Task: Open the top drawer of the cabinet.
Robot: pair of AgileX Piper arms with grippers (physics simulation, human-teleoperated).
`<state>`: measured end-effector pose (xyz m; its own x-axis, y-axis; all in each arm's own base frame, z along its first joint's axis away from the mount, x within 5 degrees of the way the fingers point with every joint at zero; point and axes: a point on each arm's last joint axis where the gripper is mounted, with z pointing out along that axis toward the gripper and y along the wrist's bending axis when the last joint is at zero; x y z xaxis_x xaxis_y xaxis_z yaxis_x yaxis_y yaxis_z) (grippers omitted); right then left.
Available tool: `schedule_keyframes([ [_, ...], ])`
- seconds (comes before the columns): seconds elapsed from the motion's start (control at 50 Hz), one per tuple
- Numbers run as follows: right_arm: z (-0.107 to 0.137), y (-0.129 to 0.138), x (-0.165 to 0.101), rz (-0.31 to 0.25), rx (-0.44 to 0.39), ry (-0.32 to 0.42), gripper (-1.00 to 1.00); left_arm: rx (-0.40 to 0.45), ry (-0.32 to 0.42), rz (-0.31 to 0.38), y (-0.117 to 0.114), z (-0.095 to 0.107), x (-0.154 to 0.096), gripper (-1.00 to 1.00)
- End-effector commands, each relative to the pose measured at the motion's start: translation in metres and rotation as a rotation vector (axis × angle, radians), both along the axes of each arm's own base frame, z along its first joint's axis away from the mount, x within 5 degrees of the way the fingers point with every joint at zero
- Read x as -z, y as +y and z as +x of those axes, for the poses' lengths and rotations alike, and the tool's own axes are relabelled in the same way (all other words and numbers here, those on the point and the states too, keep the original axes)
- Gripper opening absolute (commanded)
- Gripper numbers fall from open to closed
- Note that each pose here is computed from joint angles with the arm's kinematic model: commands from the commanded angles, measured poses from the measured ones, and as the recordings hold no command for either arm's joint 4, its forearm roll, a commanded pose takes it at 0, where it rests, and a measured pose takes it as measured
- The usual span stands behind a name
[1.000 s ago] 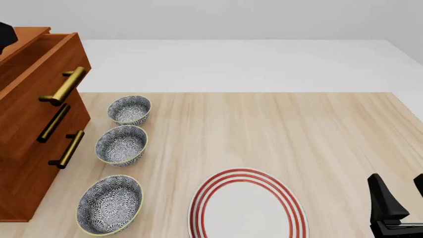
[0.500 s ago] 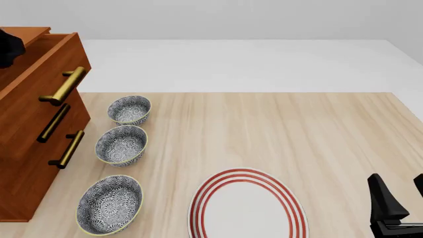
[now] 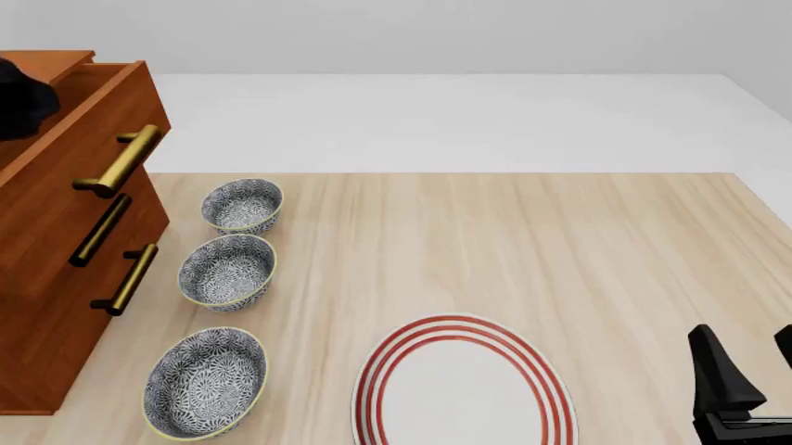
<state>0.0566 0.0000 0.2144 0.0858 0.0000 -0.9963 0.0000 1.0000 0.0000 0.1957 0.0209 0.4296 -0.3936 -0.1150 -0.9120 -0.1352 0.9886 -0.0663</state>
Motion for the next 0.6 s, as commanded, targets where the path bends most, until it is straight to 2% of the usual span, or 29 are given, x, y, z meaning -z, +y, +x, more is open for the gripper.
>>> schedule_keyframes([
  [0.02, 0.0, 0.0, 0.0, 0.0, 0.0, 0.0, 1.0, 0.001, 0.018, -0.002, 0.0, 0.005, 0.005, 1.0],
  [0.6, 0.0, 0.0, 0.0, 0.0, 0.0, 0.0, 1.0, 0.006, 0.06, -0.01, 0.001, 0.022, 0.023, 1.0],
])
